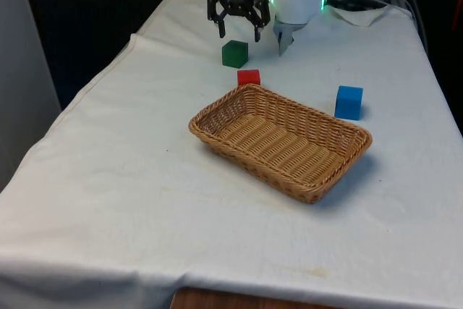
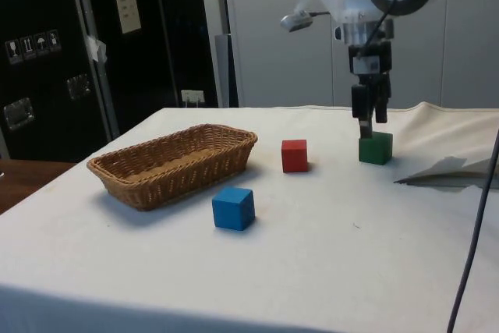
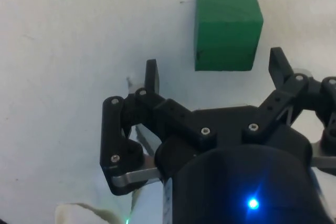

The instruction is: Pick up exactly two blocks and place them into the basket.

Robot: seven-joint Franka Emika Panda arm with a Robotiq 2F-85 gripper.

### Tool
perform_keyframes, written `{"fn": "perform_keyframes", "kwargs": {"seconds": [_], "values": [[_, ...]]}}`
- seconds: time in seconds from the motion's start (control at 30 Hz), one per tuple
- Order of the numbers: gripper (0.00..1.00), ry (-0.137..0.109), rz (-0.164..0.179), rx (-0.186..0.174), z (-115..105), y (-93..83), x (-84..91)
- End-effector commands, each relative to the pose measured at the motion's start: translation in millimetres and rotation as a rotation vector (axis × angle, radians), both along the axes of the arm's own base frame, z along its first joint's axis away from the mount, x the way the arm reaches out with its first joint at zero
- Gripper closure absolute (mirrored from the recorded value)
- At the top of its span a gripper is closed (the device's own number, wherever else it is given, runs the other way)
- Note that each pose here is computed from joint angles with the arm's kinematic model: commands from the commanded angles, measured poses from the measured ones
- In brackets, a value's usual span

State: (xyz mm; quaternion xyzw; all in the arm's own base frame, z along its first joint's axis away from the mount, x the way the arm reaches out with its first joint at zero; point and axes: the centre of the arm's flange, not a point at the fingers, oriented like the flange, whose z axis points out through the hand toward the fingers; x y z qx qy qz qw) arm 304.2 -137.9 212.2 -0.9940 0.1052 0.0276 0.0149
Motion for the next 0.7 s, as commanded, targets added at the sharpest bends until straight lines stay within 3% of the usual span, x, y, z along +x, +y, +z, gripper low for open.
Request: {"fn": "perform_keyframes", "kwargs": {"seconds": [0.0,0.03,0.3,0.5,0.53,0.57,0.67], "values": [[0.00,0.000,-0.003,-0.002,-2.1,-0.4,-1.6],[0.00,-0.008,-0.009,-0.002,-6.0,-0.8,-4.9],[0.00,0.012,-0.018,-0.040,-16.3,-13.9,-6.7],[0.00,0.010,-0.024,-0.048,-21.5,-19.3,-12.0],[0.00,0.025,-0.022,-0.053,-22.0,-19.8,-10.0],[0.00,0.010,-0.026,-0.047,-22.4,-18.8,-13.3],[0.00,0.006,-0.036,-0.043,-24.6,-17.6,-17.6]]}}
